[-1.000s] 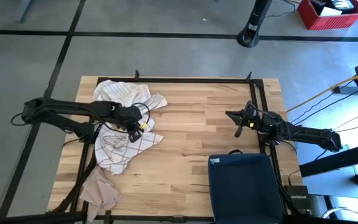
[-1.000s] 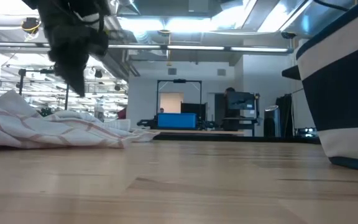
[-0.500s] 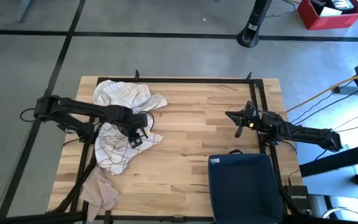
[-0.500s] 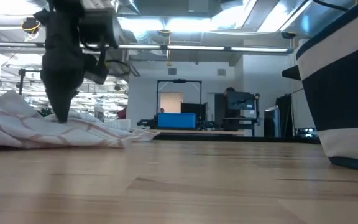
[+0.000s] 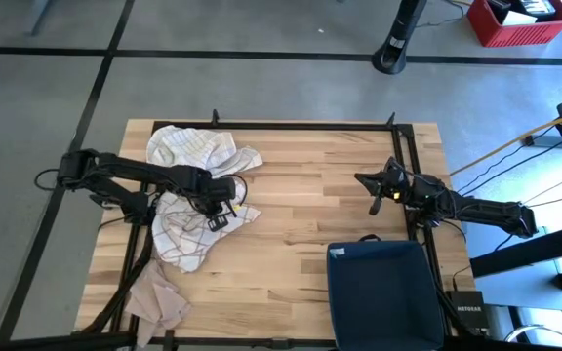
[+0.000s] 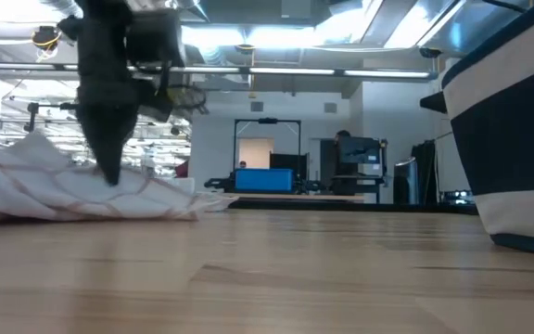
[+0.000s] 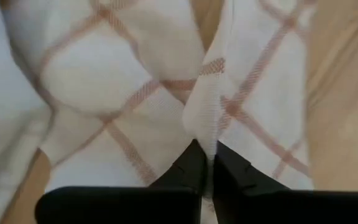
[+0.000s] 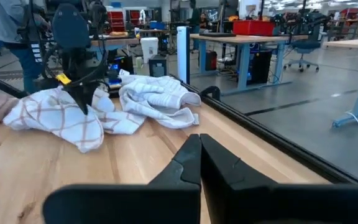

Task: Fold towel
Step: Fold the white patterned towel

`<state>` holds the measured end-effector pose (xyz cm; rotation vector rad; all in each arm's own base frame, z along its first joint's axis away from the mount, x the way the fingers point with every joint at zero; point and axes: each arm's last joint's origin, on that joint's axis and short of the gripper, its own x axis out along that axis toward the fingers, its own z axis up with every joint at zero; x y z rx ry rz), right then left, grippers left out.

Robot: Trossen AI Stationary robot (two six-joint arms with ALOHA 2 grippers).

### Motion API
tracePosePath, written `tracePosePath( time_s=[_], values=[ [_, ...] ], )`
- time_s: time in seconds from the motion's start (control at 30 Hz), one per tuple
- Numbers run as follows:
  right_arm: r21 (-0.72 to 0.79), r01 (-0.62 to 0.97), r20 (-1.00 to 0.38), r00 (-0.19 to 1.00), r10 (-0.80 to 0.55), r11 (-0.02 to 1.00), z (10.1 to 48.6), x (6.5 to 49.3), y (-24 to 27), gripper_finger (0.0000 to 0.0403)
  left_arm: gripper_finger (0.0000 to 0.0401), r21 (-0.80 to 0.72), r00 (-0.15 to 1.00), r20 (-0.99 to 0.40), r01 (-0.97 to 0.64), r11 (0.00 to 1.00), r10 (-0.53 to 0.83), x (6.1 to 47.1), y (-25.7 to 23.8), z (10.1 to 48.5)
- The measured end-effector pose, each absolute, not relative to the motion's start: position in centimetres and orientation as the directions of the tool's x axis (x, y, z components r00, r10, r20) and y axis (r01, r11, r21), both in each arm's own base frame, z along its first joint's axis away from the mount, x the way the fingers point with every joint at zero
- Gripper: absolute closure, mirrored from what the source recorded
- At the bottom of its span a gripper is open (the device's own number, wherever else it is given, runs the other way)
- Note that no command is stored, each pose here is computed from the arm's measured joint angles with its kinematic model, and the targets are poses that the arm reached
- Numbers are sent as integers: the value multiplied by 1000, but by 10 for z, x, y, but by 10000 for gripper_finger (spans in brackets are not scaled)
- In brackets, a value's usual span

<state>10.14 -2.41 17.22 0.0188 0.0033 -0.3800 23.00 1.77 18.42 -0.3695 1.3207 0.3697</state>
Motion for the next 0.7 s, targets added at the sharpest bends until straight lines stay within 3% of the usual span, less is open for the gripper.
tracePosePath(
  time_s=[0.13,0.3,0.57,0.7],
  values=[
    [56,311,140,938,-315,949,200,99,-22,397,398,-39,310,-946,-413,910,100,240,17,212],
    [71,300,144,940,-308,951,215,106,-23,397,398,16,447,-873,-376,926,197,252,20,254],
    [-16,326,-3,945,-326,945,238,138,-29,392,398,96,648,-709,-301,949,277,272,23,297],
    [-80,318,-114,939,-325,945,241,164,-34,352,397,110,728,-622,-284,953,289,280,24,309]
  ],
)
